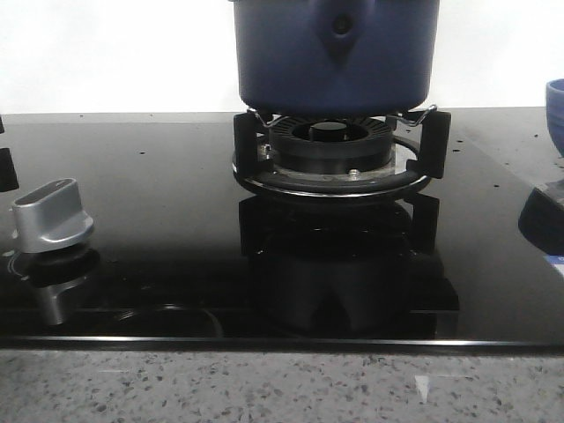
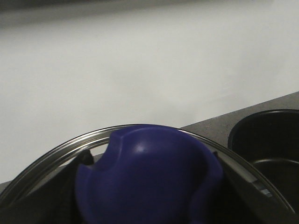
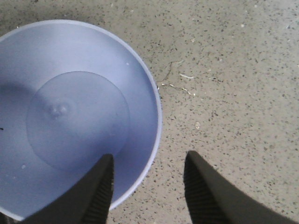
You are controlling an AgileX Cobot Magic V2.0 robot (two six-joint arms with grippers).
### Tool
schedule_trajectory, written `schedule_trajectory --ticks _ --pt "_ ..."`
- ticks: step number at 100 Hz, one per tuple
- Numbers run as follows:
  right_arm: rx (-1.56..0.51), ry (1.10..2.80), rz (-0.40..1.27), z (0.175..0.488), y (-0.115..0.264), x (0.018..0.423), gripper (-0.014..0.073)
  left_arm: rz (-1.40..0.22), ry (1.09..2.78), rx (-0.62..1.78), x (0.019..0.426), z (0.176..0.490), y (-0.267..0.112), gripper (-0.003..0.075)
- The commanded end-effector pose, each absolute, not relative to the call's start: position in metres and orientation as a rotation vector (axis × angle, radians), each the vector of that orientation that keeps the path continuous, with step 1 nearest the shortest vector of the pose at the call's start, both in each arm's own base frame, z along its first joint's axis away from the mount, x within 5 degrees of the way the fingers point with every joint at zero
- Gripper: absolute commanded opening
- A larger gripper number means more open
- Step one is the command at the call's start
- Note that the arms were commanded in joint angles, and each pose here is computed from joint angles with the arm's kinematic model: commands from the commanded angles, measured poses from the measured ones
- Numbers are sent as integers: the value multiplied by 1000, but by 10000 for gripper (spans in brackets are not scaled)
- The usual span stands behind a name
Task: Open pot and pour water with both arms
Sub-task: 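Grasp the rim of the light blue bowl with the right gripper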
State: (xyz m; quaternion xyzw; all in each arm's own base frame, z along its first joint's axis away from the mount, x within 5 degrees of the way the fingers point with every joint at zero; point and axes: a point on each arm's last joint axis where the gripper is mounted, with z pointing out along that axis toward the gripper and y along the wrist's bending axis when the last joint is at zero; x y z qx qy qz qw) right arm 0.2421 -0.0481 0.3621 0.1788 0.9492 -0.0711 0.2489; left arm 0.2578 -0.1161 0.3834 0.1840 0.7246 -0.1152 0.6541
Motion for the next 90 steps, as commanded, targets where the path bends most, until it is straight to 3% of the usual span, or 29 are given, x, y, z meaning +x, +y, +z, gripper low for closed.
schedule_trajectory --ticks 1,54,90 --pt "488 2507 -202 372 -52 246 311 -326 1572 392 248 405 -115 269" --pt "680 2530 -21 327 -71 262 311 -326 1572 392 248 405 -115 261" --pt "687 2499 19 325 -70 267 307 -326 1572 392 248 405 -115 261"
